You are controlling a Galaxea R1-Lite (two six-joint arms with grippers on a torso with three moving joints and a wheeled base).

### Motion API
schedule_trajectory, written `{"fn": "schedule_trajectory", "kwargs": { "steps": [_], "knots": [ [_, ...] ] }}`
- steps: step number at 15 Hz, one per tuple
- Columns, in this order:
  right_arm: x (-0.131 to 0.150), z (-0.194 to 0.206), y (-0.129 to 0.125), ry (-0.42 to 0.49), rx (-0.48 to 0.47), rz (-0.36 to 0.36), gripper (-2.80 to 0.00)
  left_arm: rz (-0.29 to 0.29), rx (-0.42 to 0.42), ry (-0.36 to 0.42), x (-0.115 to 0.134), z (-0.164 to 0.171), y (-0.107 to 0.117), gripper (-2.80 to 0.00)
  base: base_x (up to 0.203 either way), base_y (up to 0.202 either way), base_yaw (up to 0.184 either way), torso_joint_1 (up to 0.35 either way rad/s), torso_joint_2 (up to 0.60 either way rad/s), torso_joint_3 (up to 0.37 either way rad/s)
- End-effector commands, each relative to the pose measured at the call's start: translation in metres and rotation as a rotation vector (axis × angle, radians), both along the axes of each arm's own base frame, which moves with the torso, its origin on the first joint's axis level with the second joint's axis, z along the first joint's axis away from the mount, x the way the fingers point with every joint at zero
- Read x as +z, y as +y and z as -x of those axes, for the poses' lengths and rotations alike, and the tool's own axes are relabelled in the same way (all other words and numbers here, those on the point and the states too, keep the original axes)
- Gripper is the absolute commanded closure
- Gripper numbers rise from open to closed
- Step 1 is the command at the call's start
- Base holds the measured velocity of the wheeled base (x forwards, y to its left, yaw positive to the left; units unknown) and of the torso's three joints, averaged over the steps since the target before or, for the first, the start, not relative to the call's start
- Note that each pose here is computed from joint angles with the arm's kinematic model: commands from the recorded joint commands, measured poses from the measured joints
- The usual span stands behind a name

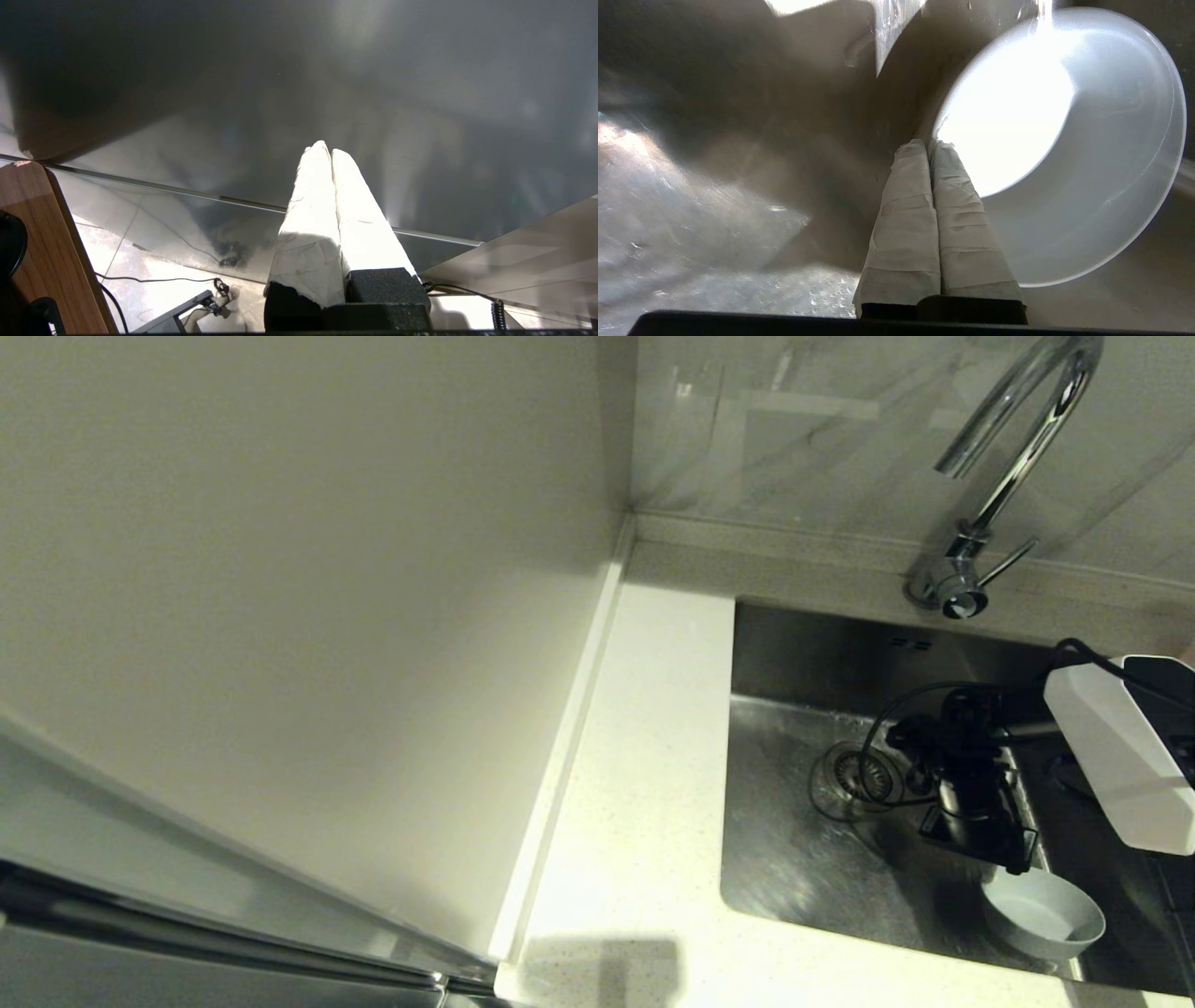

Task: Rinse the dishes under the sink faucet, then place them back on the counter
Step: Put a bowl back to the table from the sink

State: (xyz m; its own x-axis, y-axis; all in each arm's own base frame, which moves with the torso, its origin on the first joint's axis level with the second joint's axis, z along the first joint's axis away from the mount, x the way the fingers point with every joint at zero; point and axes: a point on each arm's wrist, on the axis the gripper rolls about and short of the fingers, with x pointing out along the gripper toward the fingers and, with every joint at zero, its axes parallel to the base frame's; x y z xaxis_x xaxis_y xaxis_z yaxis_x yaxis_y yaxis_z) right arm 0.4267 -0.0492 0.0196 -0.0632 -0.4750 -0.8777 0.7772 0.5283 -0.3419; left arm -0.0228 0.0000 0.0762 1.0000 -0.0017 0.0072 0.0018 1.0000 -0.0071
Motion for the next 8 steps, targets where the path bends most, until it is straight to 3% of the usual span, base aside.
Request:
{"fn": "schedule_trajectory", "kwargs": {
  "steps": [1,8],
  "knots": [
    [0.003,0.004,0.001,0.009,-0.006,0.0,0.0,0.001,0.0,0.003,-0.001,0.0,0.0,0.0,0.0,0.0,0.0,0.0,0.0,0.0],
    [0.05,0.01,0.019,-0.096,0.036,0.004,0.0,0.001,0.0,0.003,-0.001,0.0,0.0,0.0,0.0,0.0,0.0,0.0,0.0,0.0]
  ]
}}
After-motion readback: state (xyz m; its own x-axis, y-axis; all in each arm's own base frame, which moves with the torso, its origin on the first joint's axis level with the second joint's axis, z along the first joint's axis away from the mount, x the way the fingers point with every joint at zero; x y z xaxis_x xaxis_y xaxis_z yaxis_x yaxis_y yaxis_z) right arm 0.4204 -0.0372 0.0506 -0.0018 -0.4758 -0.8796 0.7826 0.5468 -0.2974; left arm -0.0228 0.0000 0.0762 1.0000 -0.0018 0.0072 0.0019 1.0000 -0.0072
